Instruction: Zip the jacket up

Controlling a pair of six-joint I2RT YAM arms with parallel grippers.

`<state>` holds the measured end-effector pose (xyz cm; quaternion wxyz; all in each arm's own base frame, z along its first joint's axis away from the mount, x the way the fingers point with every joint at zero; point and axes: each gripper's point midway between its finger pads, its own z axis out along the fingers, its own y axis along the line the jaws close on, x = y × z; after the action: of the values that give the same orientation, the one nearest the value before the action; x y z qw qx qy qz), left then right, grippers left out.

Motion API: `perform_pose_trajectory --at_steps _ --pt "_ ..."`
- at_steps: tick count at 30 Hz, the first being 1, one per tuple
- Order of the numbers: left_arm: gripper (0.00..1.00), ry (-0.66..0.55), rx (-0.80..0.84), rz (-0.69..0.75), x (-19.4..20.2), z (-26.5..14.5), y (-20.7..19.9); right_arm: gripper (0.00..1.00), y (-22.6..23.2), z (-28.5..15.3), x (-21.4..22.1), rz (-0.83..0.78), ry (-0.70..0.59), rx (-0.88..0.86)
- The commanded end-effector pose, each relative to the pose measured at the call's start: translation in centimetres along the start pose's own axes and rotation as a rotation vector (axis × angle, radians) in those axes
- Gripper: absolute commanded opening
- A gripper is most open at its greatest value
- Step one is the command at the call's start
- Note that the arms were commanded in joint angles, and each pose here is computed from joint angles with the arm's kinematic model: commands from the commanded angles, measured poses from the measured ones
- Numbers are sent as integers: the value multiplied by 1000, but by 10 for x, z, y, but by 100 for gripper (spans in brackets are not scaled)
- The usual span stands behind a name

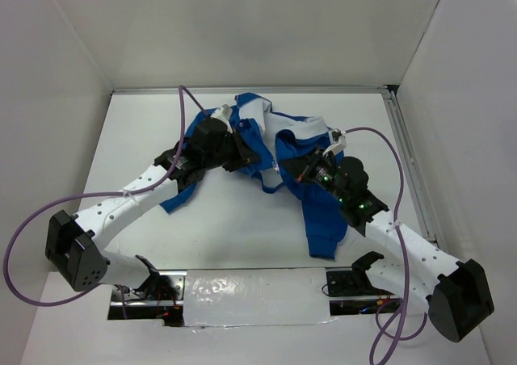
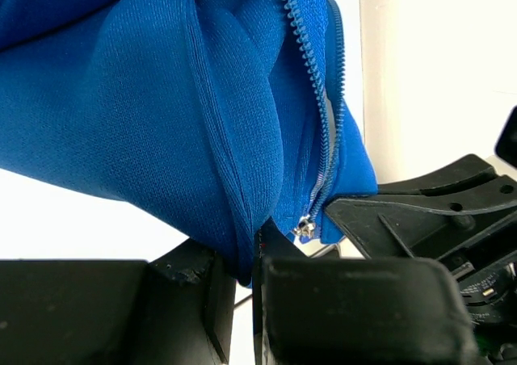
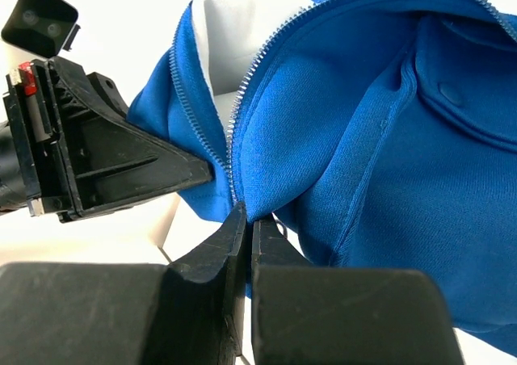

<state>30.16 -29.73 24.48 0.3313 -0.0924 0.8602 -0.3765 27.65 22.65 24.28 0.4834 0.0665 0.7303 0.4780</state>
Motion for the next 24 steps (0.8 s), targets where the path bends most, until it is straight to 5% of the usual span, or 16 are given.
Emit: perform_pose_trajectory --at_steps 1,24 --pt "0 -53 99 8 -13 -14 -25 0 27 -2 -21 -32 -82 -87" --pt "0 -55 120 -4 -12 -18 -28 0 28 -3 -21 -42 -93 -92"
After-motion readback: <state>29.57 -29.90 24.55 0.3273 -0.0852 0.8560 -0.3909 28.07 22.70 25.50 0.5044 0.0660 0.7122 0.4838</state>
